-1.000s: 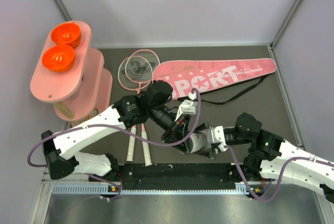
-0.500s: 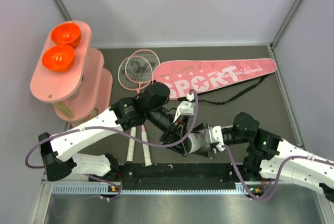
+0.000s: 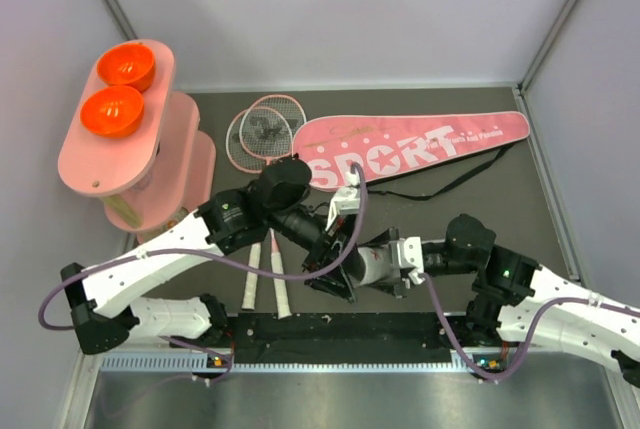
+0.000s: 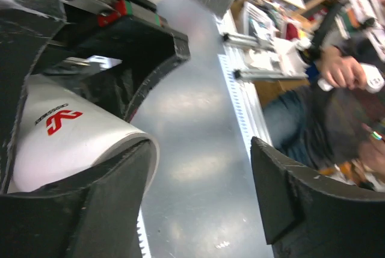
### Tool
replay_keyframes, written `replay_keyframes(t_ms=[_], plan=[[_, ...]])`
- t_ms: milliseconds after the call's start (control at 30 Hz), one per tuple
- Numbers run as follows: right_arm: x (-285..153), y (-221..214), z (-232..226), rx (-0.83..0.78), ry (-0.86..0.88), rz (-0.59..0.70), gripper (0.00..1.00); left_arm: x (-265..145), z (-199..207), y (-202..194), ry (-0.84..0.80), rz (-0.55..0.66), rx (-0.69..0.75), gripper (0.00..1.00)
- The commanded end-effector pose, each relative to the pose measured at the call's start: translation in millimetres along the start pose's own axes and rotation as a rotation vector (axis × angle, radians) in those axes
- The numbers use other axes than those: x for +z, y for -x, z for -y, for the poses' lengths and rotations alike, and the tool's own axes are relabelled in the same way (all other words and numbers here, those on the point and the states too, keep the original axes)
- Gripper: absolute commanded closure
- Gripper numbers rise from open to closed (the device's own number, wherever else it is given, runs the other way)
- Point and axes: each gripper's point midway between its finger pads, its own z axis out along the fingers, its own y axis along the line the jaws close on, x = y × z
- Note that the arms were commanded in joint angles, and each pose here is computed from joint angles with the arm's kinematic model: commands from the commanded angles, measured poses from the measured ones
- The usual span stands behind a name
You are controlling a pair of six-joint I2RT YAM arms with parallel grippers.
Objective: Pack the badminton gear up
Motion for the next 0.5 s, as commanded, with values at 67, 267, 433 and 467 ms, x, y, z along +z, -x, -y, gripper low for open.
replay_keyframes(t_ms=[67,267,433,467], plan=[[-10,38,42,-0.016,-0.227,0.052,0.73,-69,-104,60,0.731,0.302,0.124,0.20],[-21,-12,54,0.060,-0.366,-0.104,0.73,-152,-68,100,1.003,0.659,0.162,0.17],[-31,-41,81,0.106,-0.538,-0.248,0.71,-193,-60,90,1.160,0.766,0.151,0.14],[-30,-46,84,0.111,-0.550,-0.277,0.71,-197,-61,87,1.181,0.763,0.144,0.14]])
